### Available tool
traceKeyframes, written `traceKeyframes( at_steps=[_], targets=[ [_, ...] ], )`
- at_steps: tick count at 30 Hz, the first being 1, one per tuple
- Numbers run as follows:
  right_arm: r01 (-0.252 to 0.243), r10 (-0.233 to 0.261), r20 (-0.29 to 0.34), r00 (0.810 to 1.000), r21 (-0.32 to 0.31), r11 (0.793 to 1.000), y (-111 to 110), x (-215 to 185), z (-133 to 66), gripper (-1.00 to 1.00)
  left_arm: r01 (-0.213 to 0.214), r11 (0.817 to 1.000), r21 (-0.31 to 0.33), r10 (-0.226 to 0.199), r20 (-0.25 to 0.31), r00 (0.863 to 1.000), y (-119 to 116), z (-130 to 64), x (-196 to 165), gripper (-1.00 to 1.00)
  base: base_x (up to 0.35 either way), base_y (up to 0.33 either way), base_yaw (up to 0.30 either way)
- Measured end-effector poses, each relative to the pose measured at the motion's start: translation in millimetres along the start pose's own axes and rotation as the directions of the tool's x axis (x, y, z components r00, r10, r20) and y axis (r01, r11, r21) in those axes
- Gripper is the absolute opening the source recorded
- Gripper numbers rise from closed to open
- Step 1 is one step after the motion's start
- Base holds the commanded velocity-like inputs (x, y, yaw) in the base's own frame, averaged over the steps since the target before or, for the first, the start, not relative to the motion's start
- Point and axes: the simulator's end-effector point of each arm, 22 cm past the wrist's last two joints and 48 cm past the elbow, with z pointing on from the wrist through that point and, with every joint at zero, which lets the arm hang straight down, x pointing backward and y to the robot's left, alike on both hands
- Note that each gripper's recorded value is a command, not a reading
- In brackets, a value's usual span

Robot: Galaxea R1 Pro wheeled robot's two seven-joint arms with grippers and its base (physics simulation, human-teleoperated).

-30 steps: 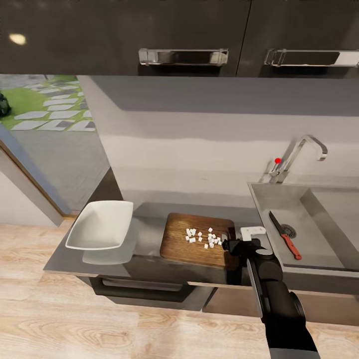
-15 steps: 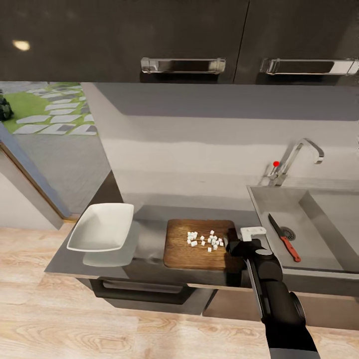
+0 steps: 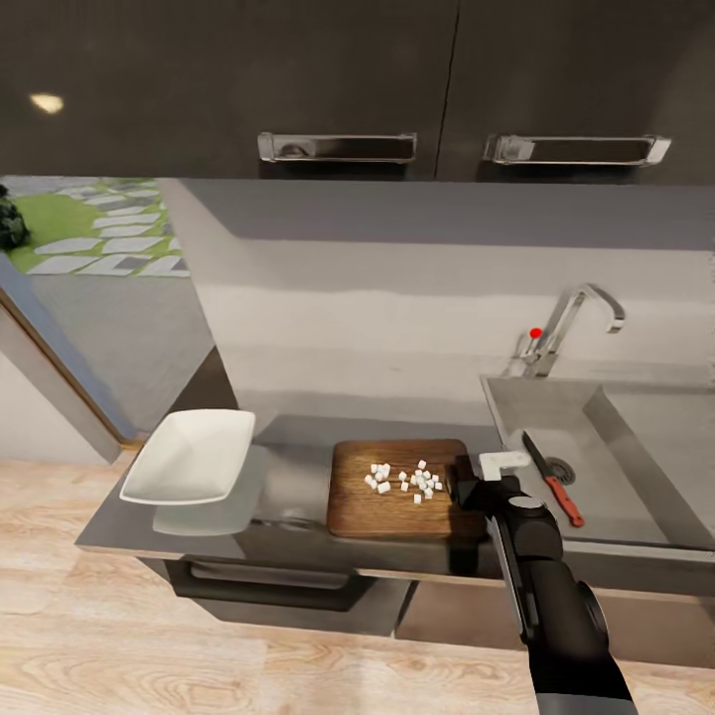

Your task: In the kitchen, take the Vidalia onion out of the sink, dice it on the chopping board with the paring knife, put the diced onion into the bowl on the countertop, then place both the paring knife and the chopping board into the sink.

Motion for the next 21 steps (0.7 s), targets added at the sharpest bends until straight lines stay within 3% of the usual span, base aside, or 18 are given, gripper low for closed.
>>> traceKeyframes(
  at_steps=[6,16,21],
  targets=[
    [0.000,0.000,0.009,1.000,0.002,1.000,-1,-4,-3.3,-1.00,0.000,1.000,-0.001,0.000,0.010,1.000,1,0.2,-4,1.00,0.000,-0.147,0.000],
    [-0.002,0.002,0.020,1.000,0.005,1.000,-3,-10,-9.2,-1.00,-0.001,1.000,-0.001,0.001,0.026,1.000,1,0.4,-10,1.00,0.000,-0.012,0.000],
    [-0.013,0.014,-0.050,0.999,0.008,1.000,-4,3,-12.2,-1.00,-0.001,1.000,-0.001,0.001,0.034,0.999,0,0.5,-13,1.00,0.000,0.000,0.000]
  ],
)
